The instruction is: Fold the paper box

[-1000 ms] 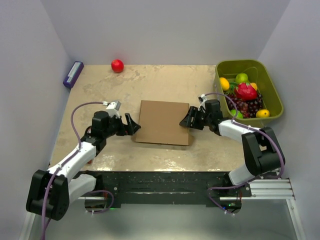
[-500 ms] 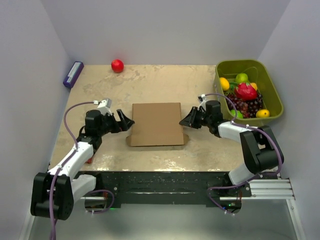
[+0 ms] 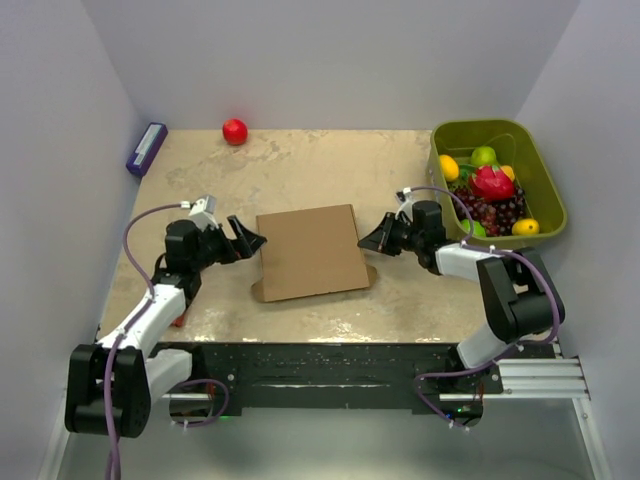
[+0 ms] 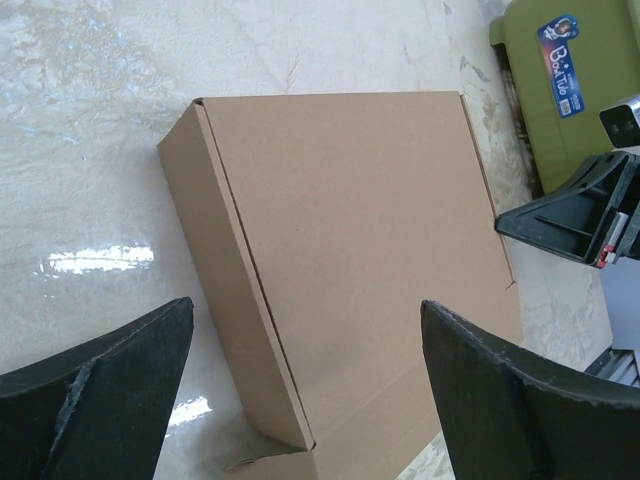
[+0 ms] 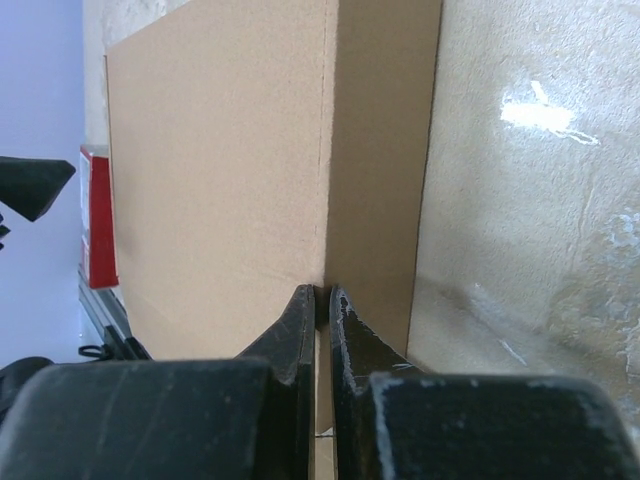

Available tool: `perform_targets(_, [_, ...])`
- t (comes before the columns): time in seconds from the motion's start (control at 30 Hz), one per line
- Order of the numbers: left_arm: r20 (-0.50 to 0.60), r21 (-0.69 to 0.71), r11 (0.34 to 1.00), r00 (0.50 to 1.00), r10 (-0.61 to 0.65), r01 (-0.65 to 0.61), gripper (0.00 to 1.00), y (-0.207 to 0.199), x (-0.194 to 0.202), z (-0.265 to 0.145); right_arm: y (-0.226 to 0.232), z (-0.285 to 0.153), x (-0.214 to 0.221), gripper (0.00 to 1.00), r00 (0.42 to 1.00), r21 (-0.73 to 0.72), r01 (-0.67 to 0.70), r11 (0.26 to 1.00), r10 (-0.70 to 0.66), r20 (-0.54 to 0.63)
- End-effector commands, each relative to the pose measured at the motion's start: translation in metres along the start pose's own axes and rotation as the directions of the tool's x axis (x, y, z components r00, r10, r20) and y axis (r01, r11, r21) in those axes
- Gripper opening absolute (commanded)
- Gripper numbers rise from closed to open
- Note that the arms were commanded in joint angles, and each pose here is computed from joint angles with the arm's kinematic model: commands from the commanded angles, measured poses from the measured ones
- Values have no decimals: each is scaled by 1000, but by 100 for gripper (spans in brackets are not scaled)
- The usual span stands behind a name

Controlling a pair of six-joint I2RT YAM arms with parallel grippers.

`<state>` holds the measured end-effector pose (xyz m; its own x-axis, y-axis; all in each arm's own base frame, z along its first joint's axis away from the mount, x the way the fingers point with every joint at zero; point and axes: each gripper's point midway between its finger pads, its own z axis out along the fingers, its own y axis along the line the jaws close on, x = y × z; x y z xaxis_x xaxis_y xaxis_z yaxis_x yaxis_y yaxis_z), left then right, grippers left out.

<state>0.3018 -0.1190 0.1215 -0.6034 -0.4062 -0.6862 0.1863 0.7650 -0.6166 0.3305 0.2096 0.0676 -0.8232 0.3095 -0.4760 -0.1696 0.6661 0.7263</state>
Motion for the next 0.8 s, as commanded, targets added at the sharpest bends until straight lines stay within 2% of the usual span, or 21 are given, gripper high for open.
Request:
perform_targets(0.0, [13, 57, 998, 999, -40, 39, 99, -7, 0, 2, -45, 1, 38, 0, 992, 136, -71, 988, 84, -91])
perform_targets(0.77, [-48, 112, 979, 985, -165, 170, 96, 3, 38, 13, -69, -1, 34, 0, 992, 208, -81, 975, 99, -76])
